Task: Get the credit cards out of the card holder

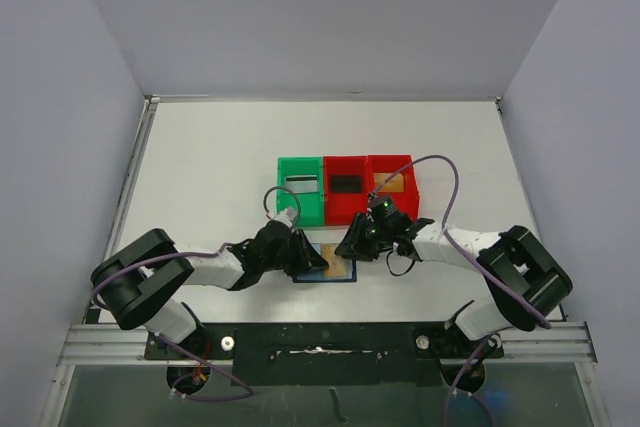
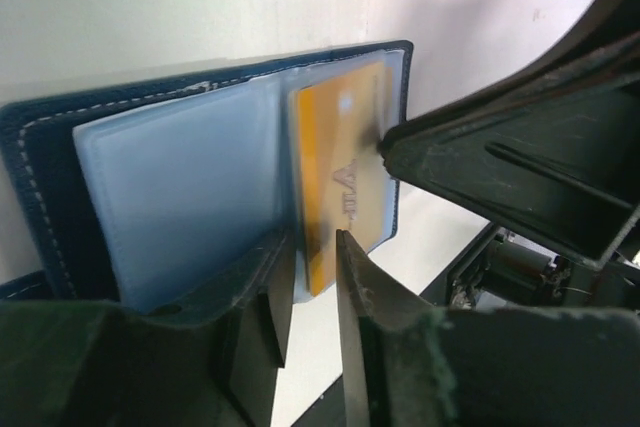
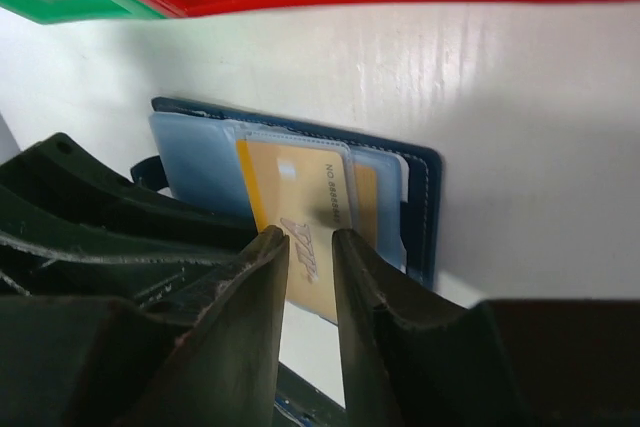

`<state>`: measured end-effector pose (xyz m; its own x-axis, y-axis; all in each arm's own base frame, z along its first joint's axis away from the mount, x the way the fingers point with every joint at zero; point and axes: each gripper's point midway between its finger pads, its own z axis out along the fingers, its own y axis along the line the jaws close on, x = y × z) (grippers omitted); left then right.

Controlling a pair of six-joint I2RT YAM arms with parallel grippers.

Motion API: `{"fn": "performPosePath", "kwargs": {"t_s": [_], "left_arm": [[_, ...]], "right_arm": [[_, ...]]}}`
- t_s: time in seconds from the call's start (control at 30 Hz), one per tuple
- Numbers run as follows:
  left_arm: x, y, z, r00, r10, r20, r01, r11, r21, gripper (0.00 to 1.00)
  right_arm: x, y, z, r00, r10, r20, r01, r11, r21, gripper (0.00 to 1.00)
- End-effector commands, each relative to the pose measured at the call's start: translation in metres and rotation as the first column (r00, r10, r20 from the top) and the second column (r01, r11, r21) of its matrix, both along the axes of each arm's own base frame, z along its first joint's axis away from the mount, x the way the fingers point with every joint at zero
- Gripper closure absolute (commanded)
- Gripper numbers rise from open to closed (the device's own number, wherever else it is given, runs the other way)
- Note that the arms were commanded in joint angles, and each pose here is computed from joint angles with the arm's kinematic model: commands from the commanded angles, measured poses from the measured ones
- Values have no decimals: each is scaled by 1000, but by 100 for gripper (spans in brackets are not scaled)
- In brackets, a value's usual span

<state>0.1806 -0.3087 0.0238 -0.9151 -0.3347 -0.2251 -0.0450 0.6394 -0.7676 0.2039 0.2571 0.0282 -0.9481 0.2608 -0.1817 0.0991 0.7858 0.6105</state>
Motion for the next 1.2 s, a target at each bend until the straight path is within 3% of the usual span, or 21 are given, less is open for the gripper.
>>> {"fn": "performPosePath", "kwargs": {"t_s": [0.0,0.3,0.47,0.63,0.93,1.17], "left_arm": [[7,-12,14,999,-35,38,37,999,-38,72],[8,-8,13,999,-6,46,8,998,-54,70],[13,-10,17,999,17,46,-13,996,-93,79],[14,-5,18,999,42,32,-36,986,-165,100],[18,1,8,998,34,45,-32,998,-52,100],[12,-9,12,999,-5,54,7,999,-39,100]], "right_arm": [[-10,0,-22,998,26,-54,-25,1000,13,73],[-12,-13,-34,997,12,-79,-15,999,-35,76],[-12,-16,-31,997,4,-72,-8,998,-54,76],[-6,-16,-14,999,34,-40,-36,997,-71,76],[19,-17,32,997,47,63,-40,993,-109,75],[6,-5,15,994,107,12,-106,992,-65,76]]}}
